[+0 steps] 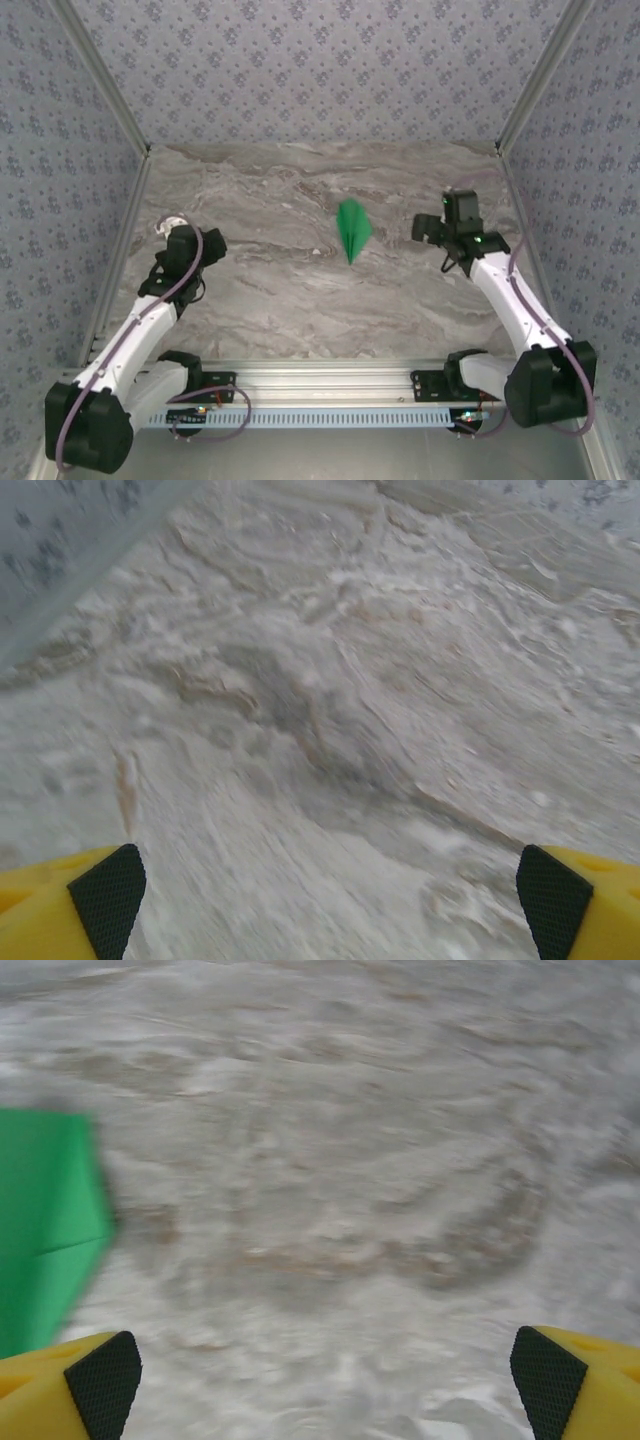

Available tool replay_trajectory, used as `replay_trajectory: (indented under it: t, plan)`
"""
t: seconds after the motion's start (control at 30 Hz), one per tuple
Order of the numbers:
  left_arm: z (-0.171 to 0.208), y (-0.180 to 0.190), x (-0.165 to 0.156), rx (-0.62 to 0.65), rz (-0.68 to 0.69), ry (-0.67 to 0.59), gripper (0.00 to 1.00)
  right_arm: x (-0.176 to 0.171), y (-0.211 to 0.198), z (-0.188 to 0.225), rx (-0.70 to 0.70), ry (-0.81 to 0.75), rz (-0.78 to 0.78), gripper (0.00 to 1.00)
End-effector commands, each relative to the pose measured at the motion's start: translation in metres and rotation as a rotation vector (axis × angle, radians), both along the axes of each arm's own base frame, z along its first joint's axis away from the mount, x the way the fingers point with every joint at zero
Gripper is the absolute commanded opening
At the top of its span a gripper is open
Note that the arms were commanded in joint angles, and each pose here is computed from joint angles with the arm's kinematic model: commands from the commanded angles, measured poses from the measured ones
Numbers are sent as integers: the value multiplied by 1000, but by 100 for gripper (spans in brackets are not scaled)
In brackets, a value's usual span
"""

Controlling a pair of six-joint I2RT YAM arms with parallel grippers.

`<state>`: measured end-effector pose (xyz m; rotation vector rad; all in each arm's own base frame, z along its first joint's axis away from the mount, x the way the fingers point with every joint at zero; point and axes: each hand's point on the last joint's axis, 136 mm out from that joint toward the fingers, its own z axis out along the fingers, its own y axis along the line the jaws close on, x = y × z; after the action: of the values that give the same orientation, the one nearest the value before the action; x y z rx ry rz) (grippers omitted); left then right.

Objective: Fold a paper plane with a square sheet of paper (fold left side to right side)
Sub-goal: Reset both arms

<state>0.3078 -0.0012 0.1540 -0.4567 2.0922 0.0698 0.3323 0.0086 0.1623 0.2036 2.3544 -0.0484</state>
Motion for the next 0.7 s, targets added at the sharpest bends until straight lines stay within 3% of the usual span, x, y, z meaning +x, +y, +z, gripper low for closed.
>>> replay_trajectory:
  t: [0.0,0.13,0.37,0.67]
  plan:
    - [4,19,11,200,23,-46,98,13,-36,-15,-26,-134,-44,100]
    - [-3,25,18,261,21,-29,98,19,-54,-38,-3,-262,-63,100]
    - [-29,26,27,277,-47,-168,98,39,-47,-48,-28,-428,10,100]
    - [-26,30,46,207,-140,-282,98,55,-33,-77,-56,-401,88,100]
